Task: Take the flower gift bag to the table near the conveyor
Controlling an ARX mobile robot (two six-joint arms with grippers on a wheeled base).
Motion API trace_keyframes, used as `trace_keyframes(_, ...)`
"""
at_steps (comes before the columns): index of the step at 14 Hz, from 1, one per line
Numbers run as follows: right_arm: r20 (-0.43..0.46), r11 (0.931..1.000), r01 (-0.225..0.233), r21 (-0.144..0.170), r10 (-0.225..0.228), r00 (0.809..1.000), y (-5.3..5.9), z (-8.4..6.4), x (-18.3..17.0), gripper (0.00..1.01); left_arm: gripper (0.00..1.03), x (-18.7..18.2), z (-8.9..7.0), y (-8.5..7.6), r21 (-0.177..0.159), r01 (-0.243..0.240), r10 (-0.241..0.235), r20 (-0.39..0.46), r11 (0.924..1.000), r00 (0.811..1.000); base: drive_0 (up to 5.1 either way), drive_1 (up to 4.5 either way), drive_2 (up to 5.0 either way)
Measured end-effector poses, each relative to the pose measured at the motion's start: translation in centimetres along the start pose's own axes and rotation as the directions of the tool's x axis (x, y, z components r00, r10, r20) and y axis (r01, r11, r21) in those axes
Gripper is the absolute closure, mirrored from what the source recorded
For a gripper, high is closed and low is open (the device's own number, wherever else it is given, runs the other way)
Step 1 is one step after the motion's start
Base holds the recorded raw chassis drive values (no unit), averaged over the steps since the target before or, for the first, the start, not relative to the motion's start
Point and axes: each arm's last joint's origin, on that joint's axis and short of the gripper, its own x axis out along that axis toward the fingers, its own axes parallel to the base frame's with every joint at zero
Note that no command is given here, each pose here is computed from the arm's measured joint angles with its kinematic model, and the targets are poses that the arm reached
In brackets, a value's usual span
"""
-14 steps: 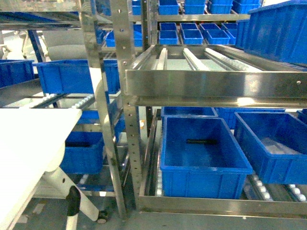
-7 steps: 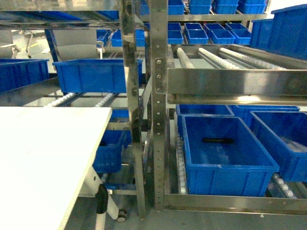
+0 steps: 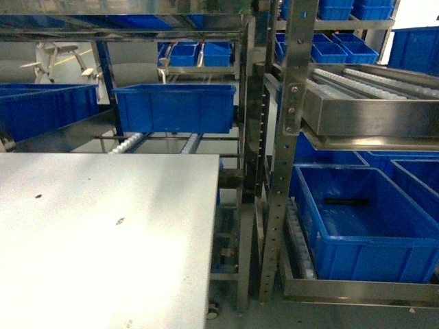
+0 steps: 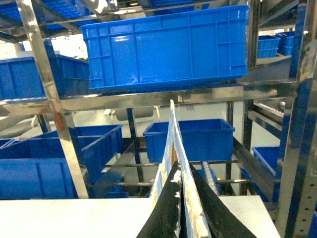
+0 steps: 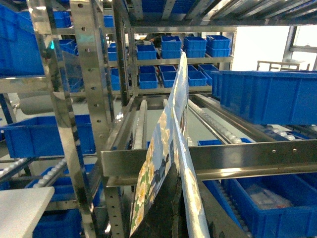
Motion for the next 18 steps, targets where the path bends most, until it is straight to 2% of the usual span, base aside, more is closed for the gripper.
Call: trace_keyframes(18, -0.001, 1.0000, 0.000, 0.000, 0.000, 1.000, 0.00, -0.01, 0.00, 0.99, 1.01, -0.01, 0.02, -0.02, 0.000, 0.001, -0.001, 0.002, 1.0000, 1.000, -5.0, 1.44, 3.2)
